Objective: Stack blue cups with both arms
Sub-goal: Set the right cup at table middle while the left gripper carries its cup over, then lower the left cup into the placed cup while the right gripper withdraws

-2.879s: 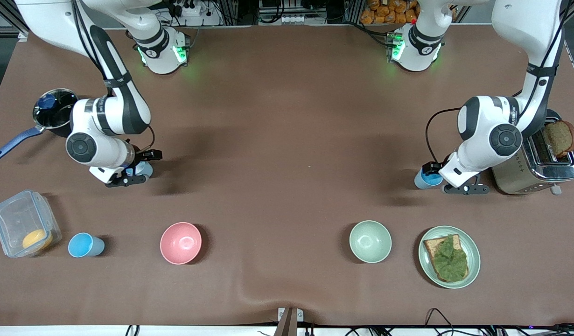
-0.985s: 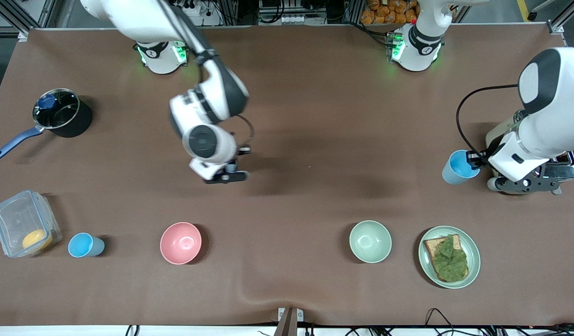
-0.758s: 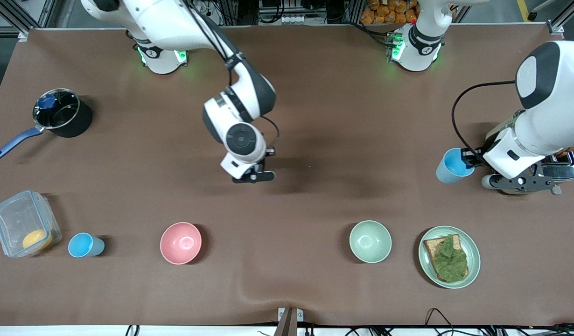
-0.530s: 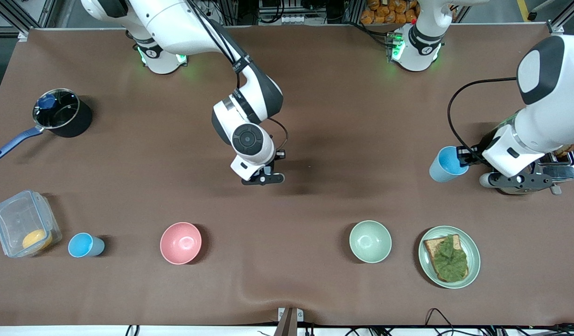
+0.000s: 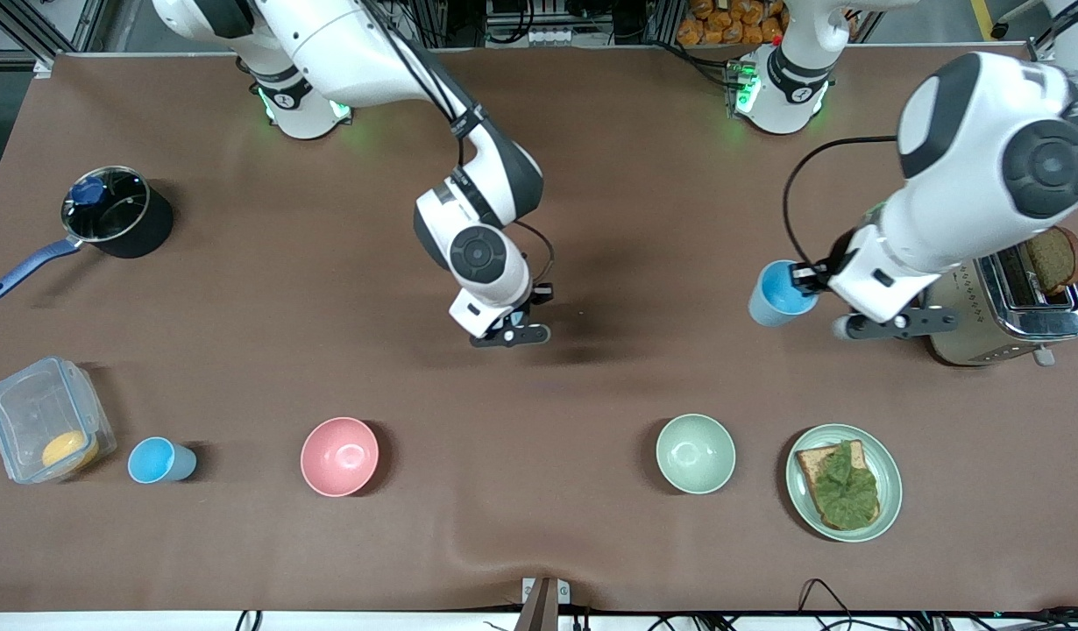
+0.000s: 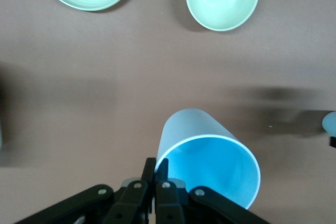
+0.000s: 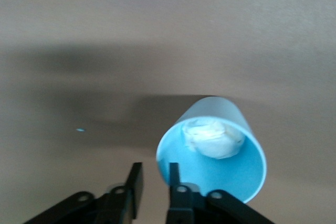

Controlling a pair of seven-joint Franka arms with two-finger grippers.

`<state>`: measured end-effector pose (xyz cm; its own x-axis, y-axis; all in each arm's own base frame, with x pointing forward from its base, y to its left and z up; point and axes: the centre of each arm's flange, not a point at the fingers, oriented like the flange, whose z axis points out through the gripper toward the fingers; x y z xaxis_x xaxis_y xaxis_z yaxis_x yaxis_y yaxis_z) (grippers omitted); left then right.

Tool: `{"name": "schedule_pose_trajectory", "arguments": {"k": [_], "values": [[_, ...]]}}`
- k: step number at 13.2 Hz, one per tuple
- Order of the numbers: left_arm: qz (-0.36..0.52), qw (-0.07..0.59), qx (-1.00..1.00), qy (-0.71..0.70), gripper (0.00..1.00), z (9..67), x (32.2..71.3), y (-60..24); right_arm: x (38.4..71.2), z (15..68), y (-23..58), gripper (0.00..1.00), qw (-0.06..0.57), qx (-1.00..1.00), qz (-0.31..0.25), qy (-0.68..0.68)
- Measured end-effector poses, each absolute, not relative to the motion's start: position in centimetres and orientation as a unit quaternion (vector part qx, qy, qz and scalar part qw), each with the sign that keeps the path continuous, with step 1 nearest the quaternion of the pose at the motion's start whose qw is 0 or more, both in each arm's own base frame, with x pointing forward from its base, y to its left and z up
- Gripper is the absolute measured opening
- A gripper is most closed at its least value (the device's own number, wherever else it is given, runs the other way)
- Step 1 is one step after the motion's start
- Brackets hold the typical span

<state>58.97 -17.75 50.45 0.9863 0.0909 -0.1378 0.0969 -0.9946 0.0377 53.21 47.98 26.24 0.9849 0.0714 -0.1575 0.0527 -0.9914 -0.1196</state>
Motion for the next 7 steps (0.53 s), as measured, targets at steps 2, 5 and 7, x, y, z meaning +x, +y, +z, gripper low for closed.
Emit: {"name": "schedule_pose_trajectory", "arguments": {"k": [2, 5, 7], "values": [[-0.072, 0.022, 0.996, 0.056, 0.03, 50.2, 58.6, -19.2, 54.1, 28.2, 47.7, 0.54, 0.057, -0.995, 0.078, -0.029], [-0.082, 0.028, 0.994, 0.073, 0.03, 49.6, 58.3, -20.8, 56.7, 33.0, 44.0, 0.86, 0.041, -0.995, 0.090, -0.009], [-0.086, 0.030, 0.992, 0.087, 0.03, 49.1, 58.1, -22.2, 58.6, 37.0, 39.8, 1.00, 0.039, -0.995, 0.097, 0.010]]}}
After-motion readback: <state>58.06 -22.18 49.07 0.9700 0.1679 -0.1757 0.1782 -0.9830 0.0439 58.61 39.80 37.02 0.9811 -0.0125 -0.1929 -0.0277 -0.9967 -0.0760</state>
